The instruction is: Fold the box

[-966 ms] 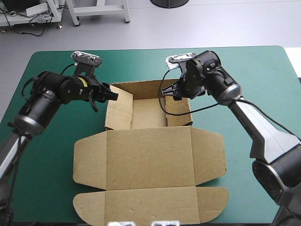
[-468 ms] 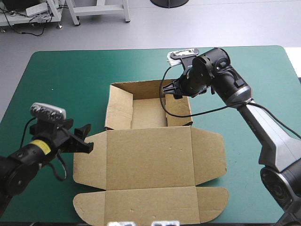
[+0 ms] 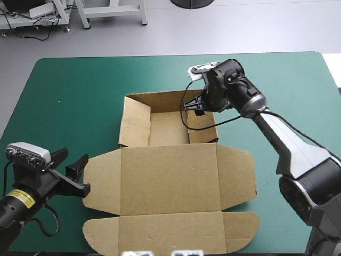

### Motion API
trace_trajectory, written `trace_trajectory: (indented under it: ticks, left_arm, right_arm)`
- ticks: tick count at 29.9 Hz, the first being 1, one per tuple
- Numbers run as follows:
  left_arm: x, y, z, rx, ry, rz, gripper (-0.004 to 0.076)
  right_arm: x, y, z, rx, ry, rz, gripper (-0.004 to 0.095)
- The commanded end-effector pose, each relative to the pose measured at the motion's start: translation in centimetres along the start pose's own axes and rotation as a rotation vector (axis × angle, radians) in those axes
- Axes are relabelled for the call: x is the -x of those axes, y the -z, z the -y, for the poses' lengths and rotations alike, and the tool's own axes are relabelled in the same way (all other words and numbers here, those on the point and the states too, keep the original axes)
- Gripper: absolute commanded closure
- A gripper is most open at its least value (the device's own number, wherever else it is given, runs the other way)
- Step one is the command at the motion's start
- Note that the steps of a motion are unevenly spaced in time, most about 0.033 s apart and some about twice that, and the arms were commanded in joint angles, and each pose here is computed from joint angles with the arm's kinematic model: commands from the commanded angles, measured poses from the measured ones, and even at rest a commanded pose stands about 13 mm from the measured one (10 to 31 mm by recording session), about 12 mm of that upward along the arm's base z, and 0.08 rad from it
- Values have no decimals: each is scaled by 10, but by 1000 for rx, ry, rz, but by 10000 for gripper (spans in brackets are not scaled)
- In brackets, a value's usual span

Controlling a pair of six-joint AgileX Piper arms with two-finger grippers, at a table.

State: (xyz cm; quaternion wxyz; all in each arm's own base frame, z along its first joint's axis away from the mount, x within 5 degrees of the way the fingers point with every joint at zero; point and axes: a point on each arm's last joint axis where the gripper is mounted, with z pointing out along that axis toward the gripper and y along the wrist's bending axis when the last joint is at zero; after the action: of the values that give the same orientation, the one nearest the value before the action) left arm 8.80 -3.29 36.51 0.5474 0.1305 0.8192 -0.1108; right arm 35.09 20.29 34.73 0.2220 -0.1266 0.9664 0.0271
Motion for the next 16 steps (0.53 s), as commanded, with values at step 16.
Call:
trace_trajectory:
  ticks: [16]
  left_arm:
    - [9,3,1,-3,-8,47,339]
  right_arm:
    - [7,-32,5,3,-35,-64,273]
